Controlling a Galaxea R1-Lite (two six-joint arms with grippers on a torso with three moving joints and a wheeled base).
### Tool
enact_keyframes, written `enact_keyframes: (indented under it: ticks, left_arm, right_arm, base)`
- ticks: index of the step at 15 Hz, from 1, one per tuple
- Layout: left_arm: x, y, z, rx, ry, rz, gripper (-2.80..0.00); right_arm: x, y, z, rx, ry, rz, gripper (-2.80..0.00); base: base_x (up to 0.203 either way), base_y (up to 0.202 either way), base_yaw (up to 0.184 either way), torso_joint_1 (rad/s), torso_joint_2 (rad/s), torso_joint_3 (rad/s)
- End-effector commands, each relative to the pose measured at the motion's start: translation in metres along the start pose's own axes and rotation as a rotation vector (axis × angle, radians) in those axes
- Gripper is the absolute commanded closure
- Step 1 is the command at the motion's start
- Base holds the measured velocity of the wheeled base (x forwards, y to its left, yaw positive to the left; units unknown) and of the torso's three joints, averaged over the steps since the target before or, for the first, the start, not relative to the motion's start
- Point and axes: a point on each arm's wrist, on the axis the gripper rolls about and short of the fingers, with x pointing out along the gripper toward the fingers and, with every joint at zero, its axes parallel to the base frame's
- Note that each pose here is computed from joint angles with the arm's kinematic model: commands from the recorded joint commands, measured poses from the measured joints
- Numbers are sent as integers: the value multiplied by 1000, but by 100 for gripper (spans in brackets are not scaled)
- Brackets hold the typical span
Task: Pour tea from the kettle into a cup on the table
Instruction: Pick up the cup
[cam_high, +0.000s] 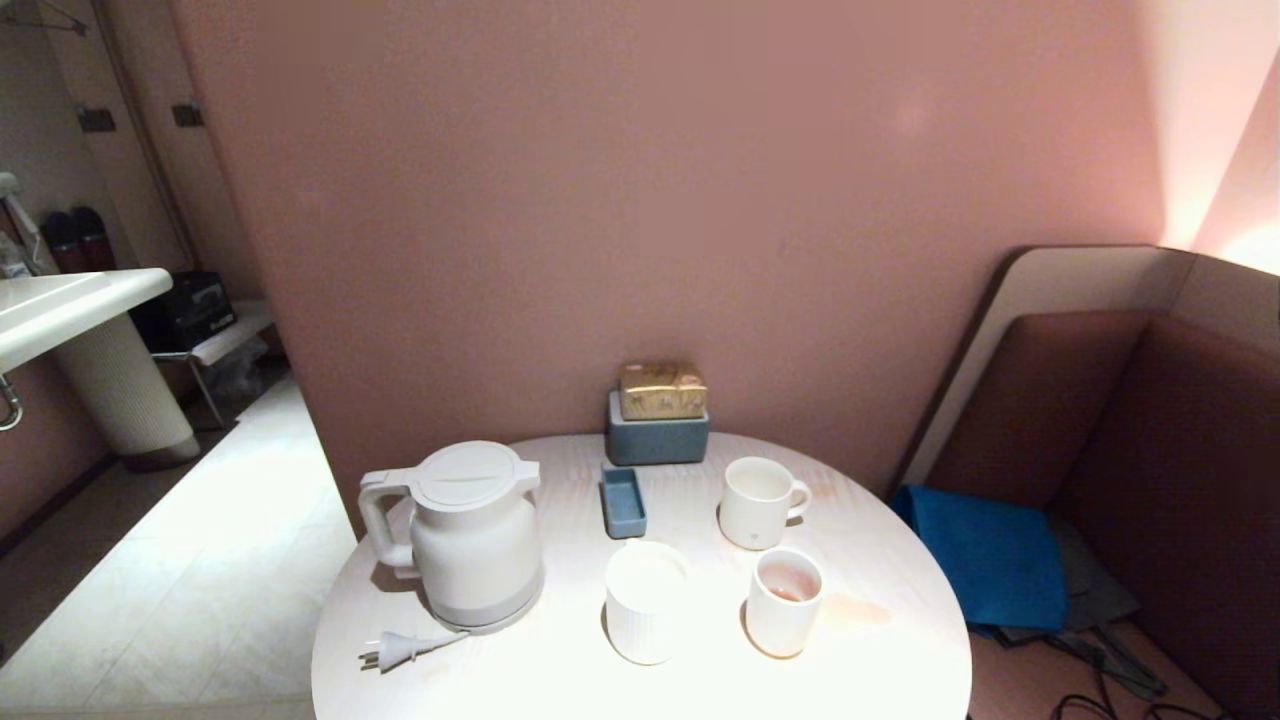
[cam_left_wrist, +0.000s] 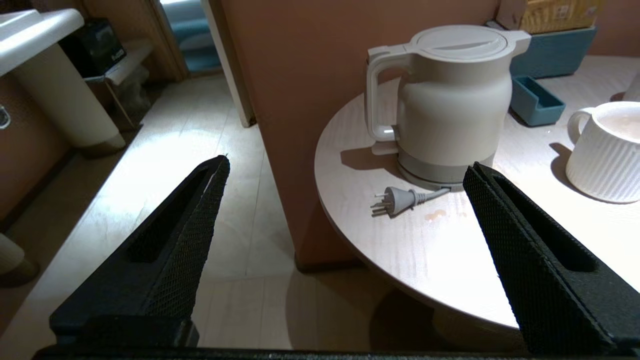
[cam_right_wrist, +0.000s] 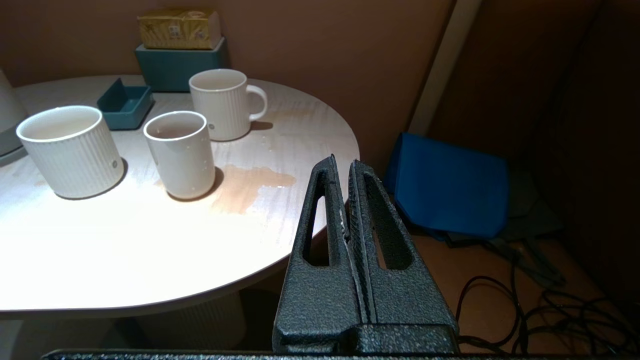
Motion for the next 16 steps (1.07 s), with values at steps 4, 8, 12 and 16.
enact_keyframes:
  ticks: [4,8,12,16]
  left_arm:
    - [-18,-1,-26,9,-40,39,-280]
    - [-14,-2,-29,-41,-74,38,-280]
    - [-13,-4,-34,-135,-57,-41,-280]
    - [-13,-4,-33,-94,-61,-63,0]
  right_arm:
    - [0,0,0,0,2,0,0]
    - [0,0,0,0,2,0,0]
    - [0,0,0,0,2,0,0]
    - [0,0,0,0,2,1,0]
  base:
    - [0,0,0,0,0,0]
    - [0,0,0,0,0,0]
    - [0,0,0,0,0,0]
    - [0,0,0,0,0,0]
